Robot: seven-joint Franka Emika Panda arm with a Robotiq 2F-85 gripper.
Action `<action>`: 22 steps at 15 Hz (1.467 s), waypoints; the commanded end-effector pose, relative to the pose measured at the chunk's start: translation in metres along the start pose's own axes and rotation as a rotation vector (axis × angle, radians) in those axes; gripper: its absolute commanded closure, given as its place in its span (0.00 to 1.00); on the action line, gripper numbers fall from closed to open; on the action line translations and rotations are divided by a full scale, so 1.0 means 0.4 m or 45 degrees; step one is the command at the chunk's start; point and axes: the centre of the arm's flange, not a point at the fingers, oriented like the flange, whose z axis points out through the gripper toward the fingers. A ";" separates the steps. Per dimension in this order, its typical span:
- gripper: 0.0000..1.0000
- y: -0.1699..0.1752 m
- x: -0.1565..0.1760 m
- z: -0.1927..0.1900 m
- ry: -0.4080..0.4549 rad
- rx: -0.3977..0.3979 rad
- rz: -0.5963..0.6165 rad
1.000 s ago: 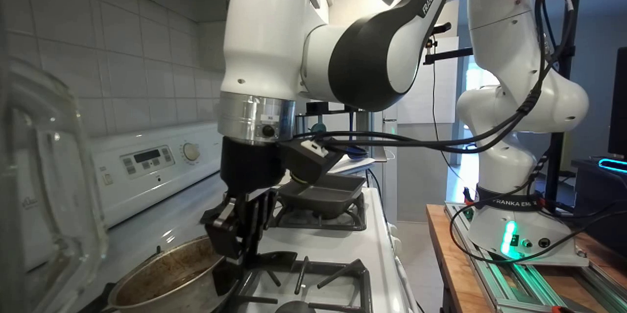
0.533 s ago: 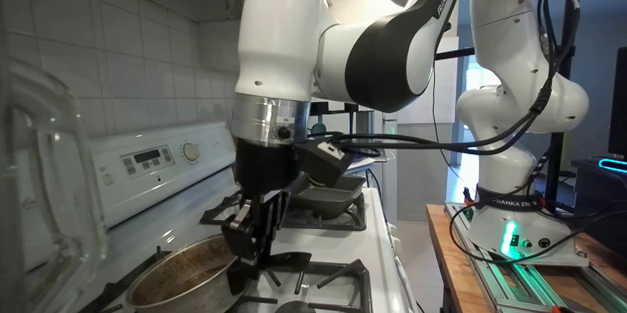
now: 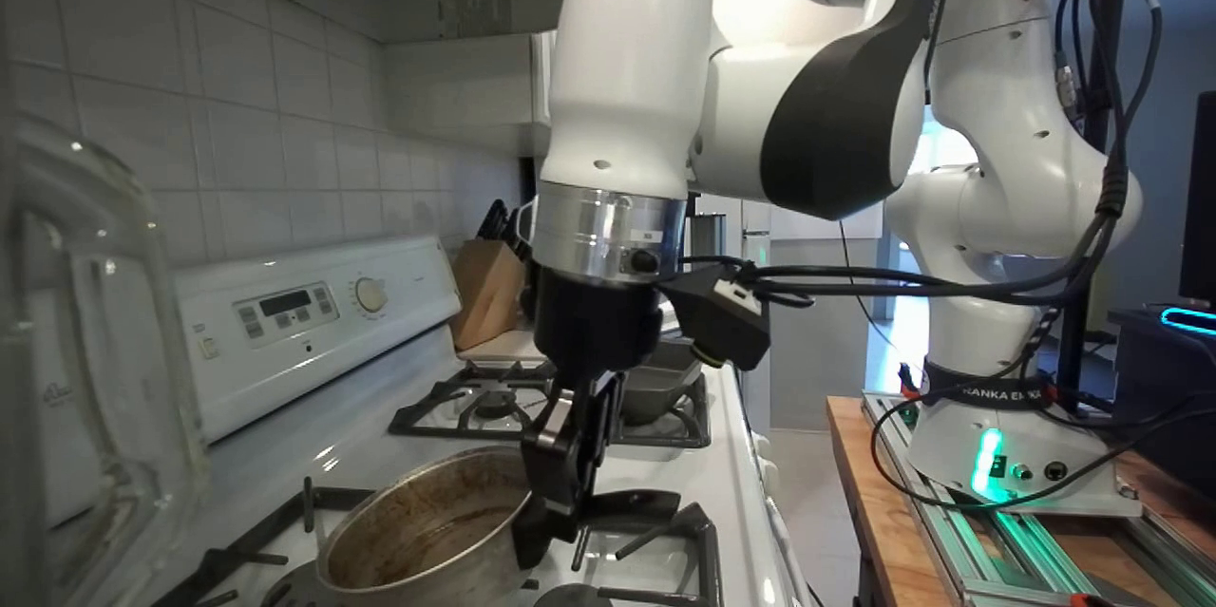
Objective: Move the pot to the bottom left stove stop
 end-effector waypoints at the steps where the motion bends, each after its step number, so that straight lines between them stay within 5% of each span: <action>1: 0.94 0.056 -0.078 -0.010 0.055 0.014 -0.001; 9: 0.94 0.115 -0.174 0.058 -0.020 0.101 -0.027; 10: 0.76 0.079 -0.149 0.069 -0.016 0.065 -0.041; 20: 0.76 0.092 -0.159 0.075 -0.017 0.079 -0.035; 21: 0.94 0.092 -0.159 0.075 -0.017 0.079 -0.035; 22: 0.94 0.088 -0.160 0.073 -0.030 0.081 -0.038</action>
